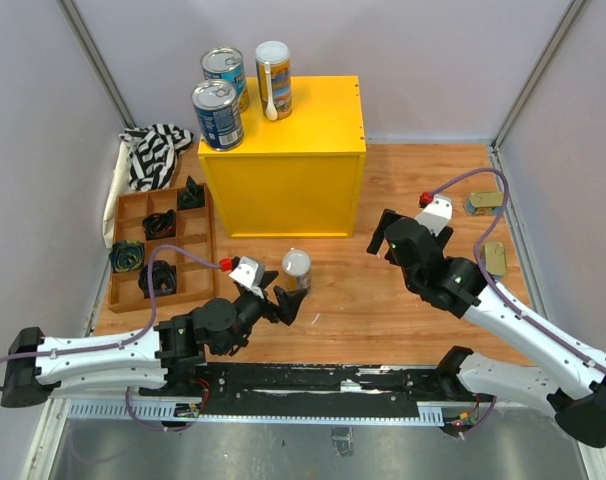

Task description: Place and organize the canned foods onto the counter

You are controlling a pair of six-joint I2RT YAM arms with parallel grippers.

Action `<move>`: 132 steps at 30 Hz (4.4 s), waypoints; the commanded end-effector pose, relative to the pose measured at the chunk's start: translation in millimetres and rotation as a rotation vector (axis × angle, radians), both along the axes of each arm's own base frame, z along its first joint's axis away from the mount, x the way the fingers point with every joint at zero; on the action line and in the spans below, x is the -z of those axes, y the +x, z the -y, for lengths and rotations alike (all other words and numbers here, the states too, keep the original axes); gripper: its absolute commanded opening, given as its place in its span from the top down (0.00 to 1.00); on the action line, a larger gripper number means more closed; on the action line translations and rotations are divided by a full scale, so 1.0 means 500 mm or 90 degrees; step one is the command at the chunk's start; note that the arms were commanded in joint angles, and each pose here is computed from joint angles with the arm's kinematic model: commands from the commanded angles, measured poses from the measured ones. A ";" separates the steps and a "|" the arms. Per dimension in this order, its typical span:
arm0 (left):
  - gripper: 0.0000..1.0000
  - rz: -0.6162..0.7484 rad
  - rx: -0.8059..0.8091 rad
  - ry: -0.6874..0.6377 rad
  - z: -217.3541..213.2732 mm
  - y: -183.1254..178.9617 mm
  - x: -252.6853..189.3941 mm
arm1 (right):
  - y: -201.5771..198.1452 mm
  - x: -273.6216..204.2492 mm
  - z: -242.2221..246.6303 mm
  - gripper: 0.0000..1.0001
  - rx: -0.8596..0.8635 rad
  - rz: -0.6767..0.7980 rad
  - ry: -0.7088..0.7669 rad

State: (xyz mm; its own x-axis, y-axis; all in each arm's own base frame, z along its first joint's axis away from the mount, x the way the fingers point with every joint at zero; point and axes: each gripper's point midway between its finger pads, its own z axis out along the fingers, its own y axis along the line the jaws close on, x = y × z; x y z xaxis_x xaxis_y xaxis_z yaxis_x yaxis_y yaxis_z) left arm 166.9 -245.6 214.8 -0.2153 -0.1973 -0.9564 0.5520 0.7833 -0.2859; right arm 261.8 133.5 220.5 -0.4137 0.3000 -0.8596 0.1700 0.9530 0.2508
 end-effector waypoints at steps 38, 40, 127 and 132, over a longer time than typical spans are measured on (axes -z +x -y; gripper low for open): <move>0.22 0.110 -0.031 0.066 0.058 0.186 0.109 | 0.038 -0.012 0.029 0.02 -0.021 0.008 -0.073; 0.29 0.114 -0.043 0.062 0.055 0.191 0.105 | 0.037 -0.012 0.031 0.02 -0.022 0.008 -0.074; 1.00 0.197 -0.256 0.046 -0.077 0.512 -0.658 | -0.005 -0.062 0.063 0.02 -0.025 -0.007 -0.070; 1.00 0.188 -0.253 0.036 -0.079 0.532 -0.647 | -0.001 -0.064 0.065 0.02 -0.023 -0.007 -0.077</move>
State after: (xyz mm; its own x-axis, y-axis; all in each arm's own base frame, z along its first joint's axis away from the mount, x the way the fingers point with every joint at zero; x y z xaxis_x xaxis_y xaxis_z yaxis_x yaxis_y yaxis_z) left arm 432.7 -209.9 491.0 0.0227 -0.0530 -0.9983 0.2321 0.9716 -0.0463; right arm 256.2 106.3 239.2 -0.4587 0.1771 -0.8708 0.1227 0.9832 0.1354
